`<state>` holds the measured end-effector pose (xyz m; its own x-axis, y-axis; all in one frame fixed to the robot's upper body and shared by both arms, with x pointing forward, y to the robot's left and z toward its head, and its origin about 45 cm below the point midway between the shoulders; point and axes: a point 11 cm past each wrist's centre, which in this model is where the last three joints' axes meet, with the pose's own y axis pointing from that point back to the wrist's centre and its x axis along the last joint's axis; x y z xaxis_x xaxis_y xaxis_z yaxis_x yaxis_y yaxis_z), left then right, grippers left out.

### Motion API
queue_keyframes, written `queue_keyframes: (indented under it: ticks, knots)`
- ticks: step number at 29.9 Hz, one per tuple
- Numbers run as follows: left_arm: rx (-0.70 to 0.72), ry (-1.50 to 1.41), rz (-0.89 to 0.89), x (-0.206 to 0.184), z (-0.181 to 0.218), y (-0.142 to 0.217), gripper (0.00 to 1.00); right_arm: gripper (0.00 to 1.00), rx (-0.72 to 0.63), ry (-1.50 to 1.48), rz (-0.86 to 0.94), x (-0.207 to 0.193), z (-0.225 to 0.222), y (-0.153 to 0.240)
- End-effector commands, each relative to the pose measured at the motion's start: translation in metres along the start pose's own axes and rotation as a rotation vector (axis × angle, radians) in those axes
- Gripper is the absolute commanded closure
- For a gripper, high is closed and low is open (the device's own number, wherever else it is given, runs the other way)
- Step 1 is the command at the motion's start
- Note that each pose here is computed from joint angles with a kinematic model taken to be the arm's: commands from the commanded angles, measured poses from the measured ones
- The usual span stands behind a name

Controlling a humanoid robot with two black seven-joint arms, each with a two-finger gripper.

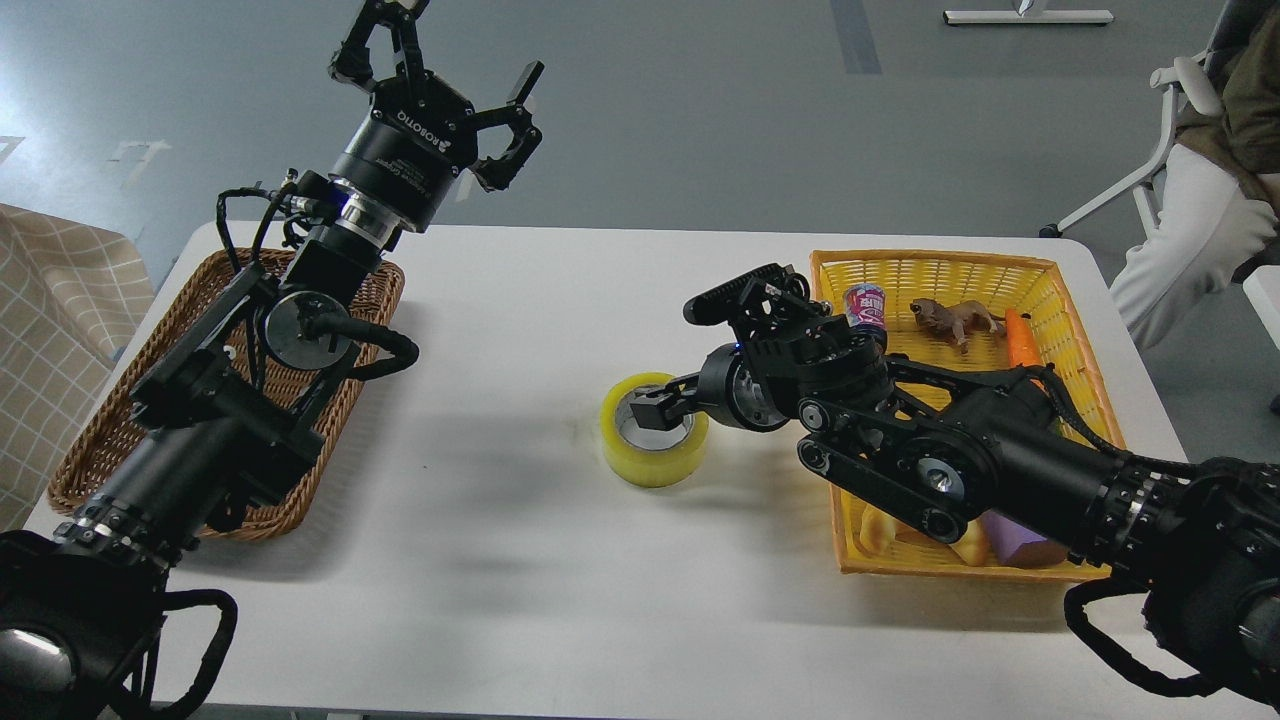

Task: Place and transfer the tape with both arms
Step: 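Lower the tape roll onto the table and open the right gripper, then withdraw the right gripper up and back from the tape roll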

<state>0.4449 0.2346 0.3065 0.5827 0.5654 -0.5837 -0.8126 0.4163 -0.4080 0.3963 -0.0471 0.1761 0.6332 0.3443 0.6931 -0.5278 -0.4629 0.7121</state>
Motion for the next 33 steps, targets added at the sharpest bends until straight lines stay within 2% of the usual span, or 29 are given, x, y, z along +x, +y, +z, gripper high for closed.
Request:
queue_keyframes:
  ticks: [1,4,10,18,24,33]
  knots:
    - [0.002,-0.003,0.001,0.001,0.001,0.000,0.02,0.01,0.025,-0.020,0.036,0.013,-0.005,0.006]
    - [0.003,-0.005,0.002,0.001,0.001,0.001,0.02,0.01,0.082,-0.026,0.076,0.024,-0.022,0.014]
    - [0.010,-0.007,0.005,0.002,-0.001,0.002,0.02,0.01,0.137,-0.110,0.131,0.037,-0.010,0.039]
    - [0.013,-0.012,0.014,0.005,-0.001,0.003,0.02,0.00,0.147,-0.240,0.209,0.047,0.026,0.070]
    - [0.012,-0.021,0.017,0.007,0.003,0.004,0.02,0.00,0.252,-0.504,0.284,0.053,0.051,0.100]
    - [0.024,-0.044,0.021,0.010,0.005,0.006,0.02,0.00,0.396,-0.910,0.514,0.077,0.114,0.153]
